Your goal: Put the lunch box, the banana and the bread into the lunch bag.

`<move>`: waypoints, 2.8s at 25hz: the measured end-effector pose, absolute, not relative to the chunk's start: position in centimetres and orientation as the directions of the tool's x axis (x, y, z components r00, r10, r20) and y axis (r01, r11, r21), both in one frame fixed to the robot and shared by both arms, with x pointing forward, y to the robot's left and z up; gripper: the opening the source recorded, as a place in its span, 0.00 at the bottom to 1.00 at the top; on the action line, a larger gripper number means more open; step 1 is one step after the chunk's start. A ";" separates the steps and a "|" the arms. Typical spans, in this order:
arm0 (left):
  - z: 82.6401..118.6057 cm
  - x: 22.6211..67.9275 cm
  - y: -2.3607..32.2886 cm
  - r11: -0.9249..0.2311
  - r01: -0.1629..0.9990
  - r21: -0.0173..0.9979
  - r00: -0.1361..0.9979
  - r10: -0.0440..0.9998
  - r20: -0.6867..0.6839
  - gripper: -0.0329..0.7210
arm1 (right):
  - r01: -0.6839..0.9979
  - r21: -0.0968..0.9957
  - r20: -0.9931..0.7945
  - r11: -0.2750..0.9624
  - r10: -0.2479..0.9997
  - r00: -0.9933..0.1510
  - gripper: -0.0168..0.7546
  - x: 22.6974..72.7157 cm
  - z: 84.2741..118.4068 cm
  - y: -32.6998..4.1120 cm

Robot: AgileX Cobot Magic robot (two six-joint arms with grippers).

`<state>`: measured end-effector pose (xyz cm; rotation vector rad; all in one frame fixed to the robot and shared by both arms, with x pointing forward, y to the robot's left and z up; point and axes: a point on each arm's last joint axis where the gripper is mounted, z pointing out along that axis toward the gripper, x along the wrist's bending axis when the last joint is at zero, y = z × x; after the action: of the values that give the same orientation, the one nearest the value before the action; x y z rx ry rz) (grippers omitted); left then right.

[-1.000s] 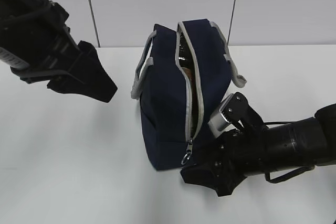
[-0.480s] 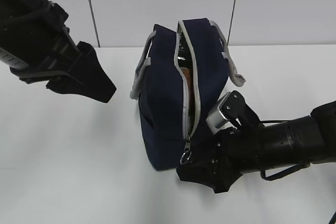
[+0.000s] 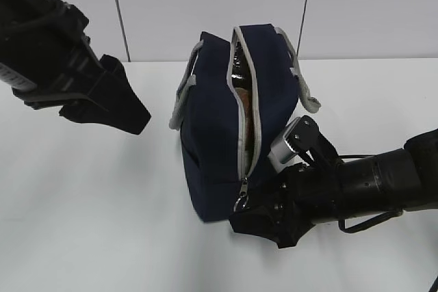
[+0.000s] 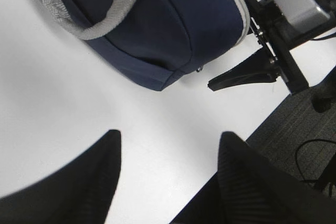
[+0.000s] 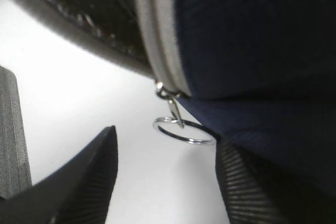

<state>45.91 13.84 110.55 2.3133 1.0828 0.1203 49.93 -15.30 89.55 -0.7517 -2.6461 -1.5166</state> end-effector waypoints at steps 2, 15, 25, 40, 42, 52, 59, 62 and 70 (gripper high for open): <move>110.5 45.9 13.9 -0.506 0.676 0.536 0.667 0.729 -0.154 0.59 | 0.403 0.814 0.232 0.418 0.402 -0.886 0.60 49.9 89.6 -15.3; 110.5 45.9 13.9 -0.508 0.675 0.535 0.668 0.729 -0.151 0.59 | 0.515 0.709 0.283 0.482 0.474 -0.834 0.60 49.7 88.6 -16.0; 110.5 45.9 13.9 -0.510 0.675 0.533 0.668 0.729 -0.149 0.59 | 0.510 0.694 0.329 0.508 0.407 -0.852 0.60 48.9 88.6 -15.7; 110.5 45.9 13.9 -0.513 0.676 0.529 0.669 0.728 -0.149 0.59 | 0.471 0.720 0.301 0.509 0.383 -0.873 0.60 49.0 88.8 -15.6; 110.5 45.9 13.9 -0.513 0.676 0.529 0.669 0.728 -0.148 0.59 | 0.459 0.731 0.288 0.505 0.382 -0.878 0.60 49.0 89.3 -15.6; 110.5 45.9 13.9 -0.514 0.676 0.529 0.669 0.728 -0.147 0.59 | 0.405 0.762 0.231 0.506 0.371 -0.899 0.60 47.9 91.6 -16.0; 110.5 45.9 13.9 -0.514 0.676 0.529 0.669 0.728 -0.147 0.59 | 0.364 0.793 0.172 0.488 0.393 -0.903 0.60 47.4 91.0 -16.4; 110.5 45.9 13.9 -0.514 0.676 0.529 0.669 0.728 -0.147 0.59 | 0.347 0.806 0.148 0.480 0.404 -0.903 0.60 47.7 91.1 -16.4; 110.5 45.9 13.9 -0.515 0.677 0.526 0.669 0.728 -0.148 0.59 | 0.350 0.808 0.146 0.474 0.415 -0.898 0.60 47.7 91.0 -16.4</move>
<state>45.87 13.94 110.48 2.3289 1.0825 0.1225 47.68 -16.41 91.01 -0.7159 -2.7563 -1.4847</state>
